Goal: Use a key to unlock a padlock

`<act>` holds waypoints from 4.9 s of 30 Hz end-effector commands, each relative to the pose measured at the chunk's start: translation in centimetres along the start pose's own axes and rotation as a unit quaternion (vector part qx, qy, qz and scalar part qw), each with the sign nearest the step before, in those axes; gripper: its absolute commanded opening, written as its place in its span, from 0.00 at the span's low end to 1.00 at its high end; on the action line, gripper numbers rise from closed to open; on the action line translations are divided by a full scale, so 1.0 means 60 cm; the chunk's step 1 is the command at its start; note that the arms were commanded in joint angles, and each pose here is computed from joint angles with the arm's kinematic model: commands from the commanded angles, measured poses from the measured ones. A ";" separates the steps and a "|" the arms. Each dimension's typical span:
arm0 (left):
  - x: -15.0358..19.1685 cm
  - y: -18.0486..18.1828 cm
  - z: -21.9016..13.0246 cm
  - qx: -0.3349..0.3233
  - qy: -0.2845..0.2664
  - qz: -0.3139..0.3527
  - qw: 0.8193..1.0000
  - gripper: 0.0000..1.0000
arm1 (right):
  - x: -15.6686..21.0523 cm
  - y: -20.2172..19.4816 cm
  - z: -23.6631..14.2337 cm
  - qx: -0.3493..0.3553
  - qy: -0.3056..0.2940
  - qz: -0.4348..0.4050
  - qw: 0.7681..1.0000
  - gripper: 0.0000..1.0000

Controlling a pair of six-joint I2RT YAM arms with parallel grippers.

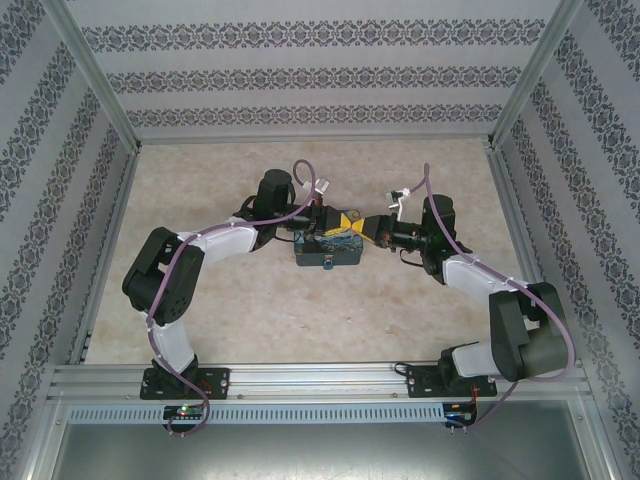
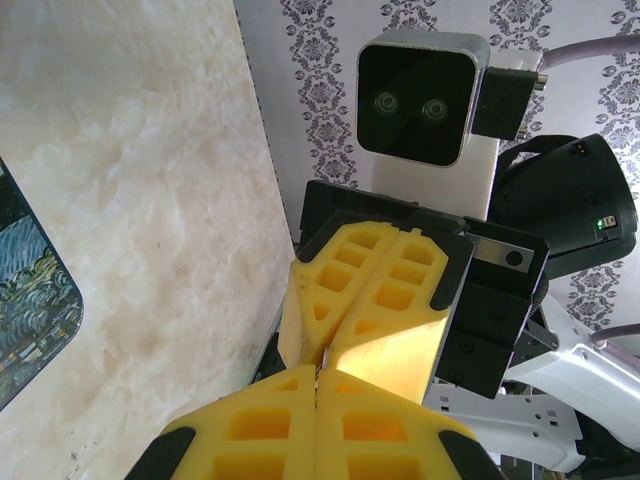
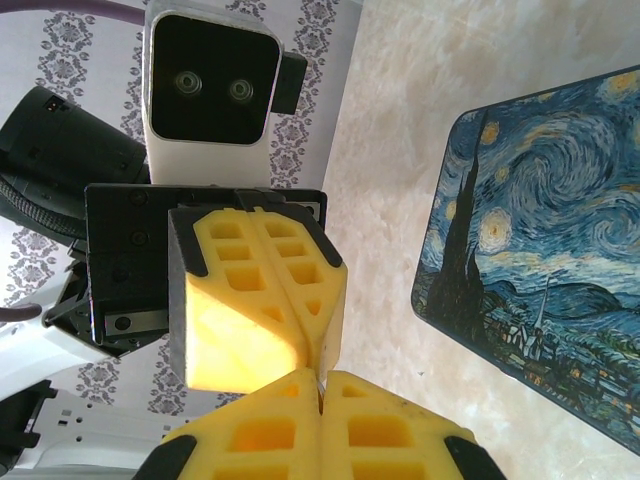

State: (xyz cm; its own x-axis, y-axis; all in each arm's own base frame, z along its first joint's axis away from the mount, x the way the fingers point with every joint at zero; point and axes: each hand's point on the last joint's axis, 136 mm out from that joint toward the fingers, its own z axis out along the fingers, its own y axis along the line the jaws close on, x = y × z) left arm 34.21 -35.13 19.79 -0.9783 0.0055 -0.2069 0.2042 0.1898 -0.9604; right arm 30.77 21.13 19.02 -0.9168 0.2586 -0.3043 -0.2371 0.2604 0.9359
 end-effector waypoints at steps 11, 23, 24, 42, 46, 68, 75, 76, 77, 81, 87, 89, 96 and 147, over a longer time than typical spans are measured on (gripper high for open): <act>-0.050 0.018 -0.008 -0.026 -0.057 0.003 0.998 0.00 | 0.042 0.030 0.011 -0.032 0.046 -0.035 0.998 0.00; -0.062 0.021 -0.051 -0.044 -0.130 0.005 0.991 0.45 | 0.012 -0.018 -0.005 0.032 -0.040 0.010 0.999 0.00; -0.060 0.019 -0.057 -0.045 -0.139 0.008 0.989 0.50 | 0.011 -0.018 -0.007 0.033 -0.045 0.011 0.998 0.00; 0.120 0.141 -0.050 -0.246 -0.104 0.077 0.961 0.69 | -0.018 -0.075 0.010 0.104 -0.117 0.076 0.985 0.00; 0.137 0.176 -0.024 -0.271 -0.096 0.088 0.954 0.68 | -0.018 -0.084 0.024 0.109 -0.114 0.085 0.984 0.00; 0.138 0.264 0.002 -0.381 -0.085 0.239 0.889 0.64 | -0.030 -0.136 0.045 0.143 -0.117 0.104 0.977 0.00; 0.124 0.273 -0.007 -0.405 -0.107 0.260 0.870 0.63 | -0.028 -0.144 0.045 0.147 -0.114 0.109 0.976 0.00; 0.122 0.275 -0.011 -0.410 -0.113 0.262 0.866 0.63 | -0.027 -0.145 0.046 0.148 -0.113 0.110 0.976 0.00; 0.119 0.275 -0.014 -0.414 -0.119 0.263 0.863 0.62 | -0.027 -0.146 0.045 0.148 -0.113 0.111 0.976 0.00; 0.106 0.274 -0.016 -0.422 -0.133 0.269 0.856 0.62 | -0.023 -0.151 0.046 0.151 -0.111 0.114 0.976 0.00; 0.094 0.266 0.005 -0.408 -0.133 0.270 0.862 0.62 | -0.022 -0.155 0.045 0.155 -0.112 0.118 0.974 0.00; 0.093 0.260 0.014 -0.396 -0.131 0.270 0.868 0.62 | -0.020 -0.158 0.046 0.156 -0.111 0.119 0.974 0.00; 0.090 0.221 0.038 -0.338 -0.141 0.252 0.896 0.63 | -0.018 -0.165 0.047 0.161 -0.109 0.121 0.973 0.00; 0.081 0.259 0.021 -0.212 -0.268 0.045 0.939 0.46 | -0.010 -0.182 0.044 0.168 -0.110 0.128 0.971 0.00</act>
State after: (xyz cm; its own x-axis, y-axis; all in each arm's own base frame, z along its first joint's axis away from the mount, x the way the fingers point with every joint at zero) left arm 32.91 -33.69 4.72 -0.7692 -0.4110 -0.4893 0.1729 0.6033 -0.7786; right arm 35.01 20.89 9.98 -0.8337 0.5312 -0.1508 0.1044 0.4198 0.9016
